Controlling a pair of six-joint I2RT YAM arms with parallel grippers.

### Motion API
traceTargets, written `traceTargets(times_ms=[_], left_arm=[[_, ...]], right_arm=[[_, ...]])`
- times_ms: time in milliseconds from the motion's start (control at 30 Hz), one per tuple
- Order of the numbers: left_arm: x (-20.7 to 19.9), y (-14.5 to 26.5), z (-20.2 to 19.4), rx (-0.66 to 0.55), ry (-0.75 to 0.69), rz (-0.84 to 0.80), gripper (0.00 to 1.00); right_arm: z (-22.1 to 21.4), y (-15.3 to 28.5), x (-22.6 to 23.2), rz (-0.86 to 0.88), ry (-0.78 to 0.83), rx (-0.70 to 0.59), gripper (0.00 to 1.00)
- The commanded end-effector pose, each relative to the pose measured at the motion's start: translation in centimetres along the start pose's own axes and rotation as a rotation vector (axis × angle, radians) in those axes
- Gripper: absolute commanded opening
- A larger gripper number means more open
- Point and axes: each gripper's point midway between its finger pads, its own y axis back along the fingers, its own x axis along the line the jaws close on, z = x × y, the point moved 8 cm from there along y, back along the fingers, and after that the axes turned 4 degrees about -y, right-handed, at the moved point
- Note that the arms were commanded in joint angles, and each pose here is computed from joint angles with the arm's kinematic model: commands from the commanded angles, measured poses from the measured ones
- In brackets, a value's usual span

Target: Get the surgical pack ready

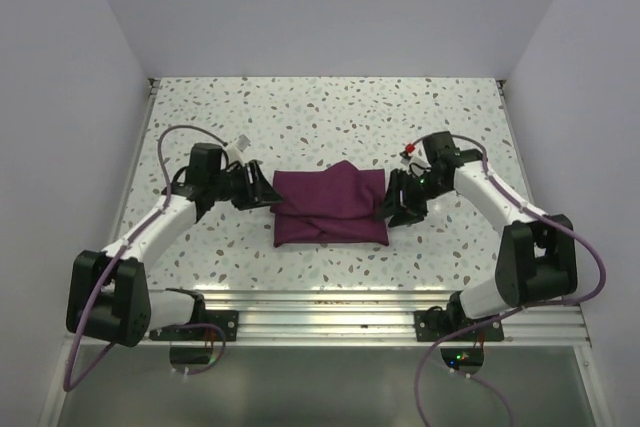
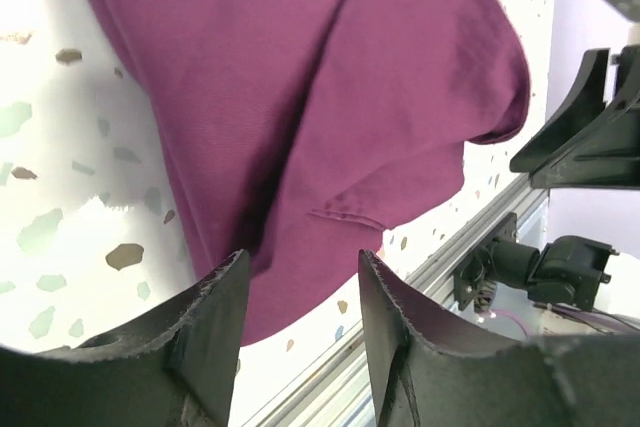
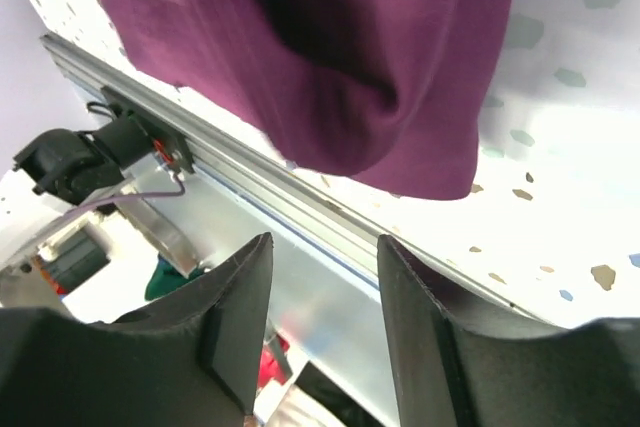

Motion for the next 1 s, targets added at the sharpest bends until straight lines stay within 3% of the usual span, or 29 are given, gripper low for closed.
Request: traceTargets(times_ms=[0,133,167,200,267,300,433,567,733,833,967], left_arm=[[-2.0,1.9,2.4,-0.117,-0.141,-0.009,0.51],[-2.6,2.3,5.1,-0.157,-0.172,0.065,0.4],[-2.2,2.0,5.4,-0.147,-0.156,0.098,0.27],[-1.8,2.0,6.0,-0.159,-0.136,0.17,0.19],[-0.4,1.3,6.5,-0.14,-0.094,0.23,0.01],[-0.1,1.3,7.1,-0.141,-0.08,0.243,0.0],[1.6,-0.6,8.3,-0.052,-0.038,0.295,0.0],[3.5,-3.0,7.8,0.075,0.028,0.317,0.0],[4.2,-3.7,6.1,0.128,0.064,0.306,0.0],[4.3,-3.4,5.5,0.129,0.063,0.321,0.0],[2.8,-2.1,7.0,0.041,-0.018,0.29,0.0]], right_arm=[[1.6,3.2,2.9,-0.001,0.104,-0.144,0.51],[2.4,3.9,4.2,0.01,0.052,-0.16,0.49],[2.1,3.7,4.1,0.011,0.035,-0.143,0.44],[1.9,3.7,3.9,0.008,0.017,-0.138,0.32],[0.8,3.5,3.0,-0.032,-0.009,-0.117,0.24],[0.4,3.4,2.6,-0.05,-0.016,-0.116,0.16],[-2.0,1.9,-0.2,-0.135,-0.12,-0.065,0.0],[-3.7,-0.1,-2.0,-0.104,-0.237,-0.05,0.0],[-5.2,-2.0,-4.2,-0.131,-0.321,-0.058,0.0],[-5.6,-3.6,-5.0,-0.079,-0.399,-0.055,0.0],[-5.7,-5.5,-5.9,-0.025,-0.53,-0.062,0.0]])
